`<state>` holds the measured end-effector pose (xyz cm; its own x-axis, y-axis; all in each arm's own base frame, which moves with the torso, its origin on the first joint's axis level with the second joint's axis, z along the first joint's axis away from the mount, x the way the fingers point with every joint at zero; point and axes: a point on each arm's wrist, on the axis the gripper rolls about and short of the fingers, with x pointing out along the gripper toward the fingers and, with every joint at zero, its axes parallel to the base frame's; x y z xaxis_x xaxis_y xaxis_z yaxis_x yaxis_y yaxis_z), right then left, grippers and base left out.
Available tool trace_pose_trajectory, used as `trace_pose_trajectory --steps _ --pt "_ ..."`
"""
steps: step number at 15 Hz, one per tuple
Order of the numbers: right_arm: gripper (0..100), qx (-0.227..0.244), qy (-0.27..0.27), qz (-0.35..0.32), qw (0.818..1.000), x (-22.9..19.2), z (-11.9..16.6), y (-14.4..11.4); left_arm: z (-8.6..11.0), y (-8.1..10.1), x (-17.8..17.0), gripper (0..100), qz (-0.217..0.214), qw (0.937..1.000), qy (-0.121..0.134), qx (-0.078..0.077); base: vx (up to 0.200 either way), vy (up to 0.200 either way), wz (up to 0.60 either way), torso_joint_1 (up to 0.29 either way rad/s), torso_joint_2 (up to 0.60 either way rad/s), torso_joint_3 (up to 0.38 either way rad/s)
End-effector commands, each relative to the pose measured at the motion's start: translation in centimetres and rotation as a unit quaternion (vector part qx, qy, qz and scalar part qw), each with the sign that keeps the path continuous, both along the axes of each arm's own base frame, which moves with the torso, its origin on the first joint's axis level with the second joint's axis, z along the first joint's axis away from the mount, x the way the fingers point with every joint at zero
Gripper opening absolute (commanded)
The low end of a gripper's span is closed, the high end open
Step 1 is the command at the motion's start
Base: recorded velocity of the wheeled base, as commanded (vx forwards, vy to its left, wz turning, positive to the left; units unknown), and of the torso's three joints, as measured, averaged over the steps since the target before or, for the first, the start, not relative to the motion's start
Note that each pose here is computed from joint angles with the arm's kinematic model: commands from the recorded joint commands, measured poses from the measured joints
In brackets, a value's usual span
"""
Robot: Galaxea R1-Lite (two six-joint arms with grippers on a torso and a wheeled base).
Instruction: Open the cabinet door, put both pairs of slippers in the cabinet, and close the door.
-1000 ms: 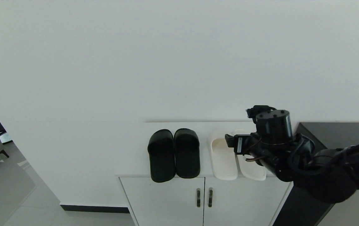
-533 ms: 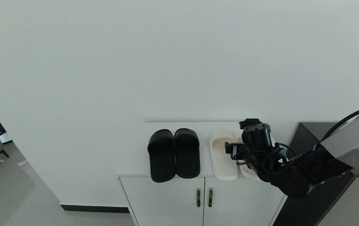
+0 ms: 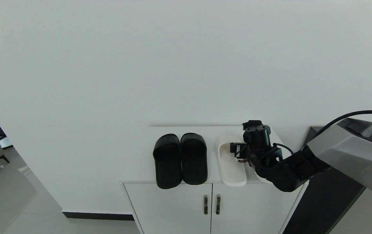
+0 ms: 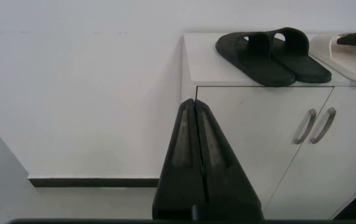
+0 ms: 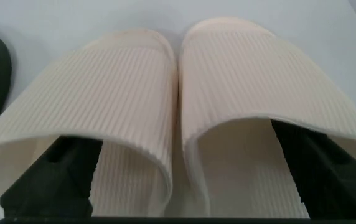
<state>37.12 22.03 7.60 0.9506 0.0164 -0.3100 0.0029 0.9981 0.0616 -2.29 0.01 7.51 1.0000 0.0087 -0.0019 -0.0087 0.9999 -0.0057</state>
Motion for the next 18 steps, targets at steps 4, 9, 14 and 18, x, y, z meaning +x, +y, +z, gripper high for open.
trace_pose_trajectory --steps 4,9,14,18 --pt "0 0.003 -0.009 0.001 1.000 0.6 0.2 0.4 0.0 0.0 0.0 0 0.000 1.0000 0.001 0.000 0.000 0.000 0.00 0.000 0.00 0.000" --pt "0 0.029 -0.050 0.031 0.998 -2.6 5.7 0.6 0.0 0.0 0.0 0 0.000 1.0000 0.001 0.000 0.000 0.000 0.00 0.000 0.00 0.000" --pt "0 0.073 -0.057 0.196 0.976 -12.4 11.0 -0.2 0.0 0.0 0.0 0 0.000 1.0000 0.001 0.000 0.000 0.000 0.00 0.000 0.00 0.000" --pt "0 0.084 -0.025 0.297 0.951 -18.5 10.6 -2.2 0.0 0.0 0.0 0 0.000 1.0000 0.001 0.000 0.000 0.000 0.00 0.000 0.00 0.000"
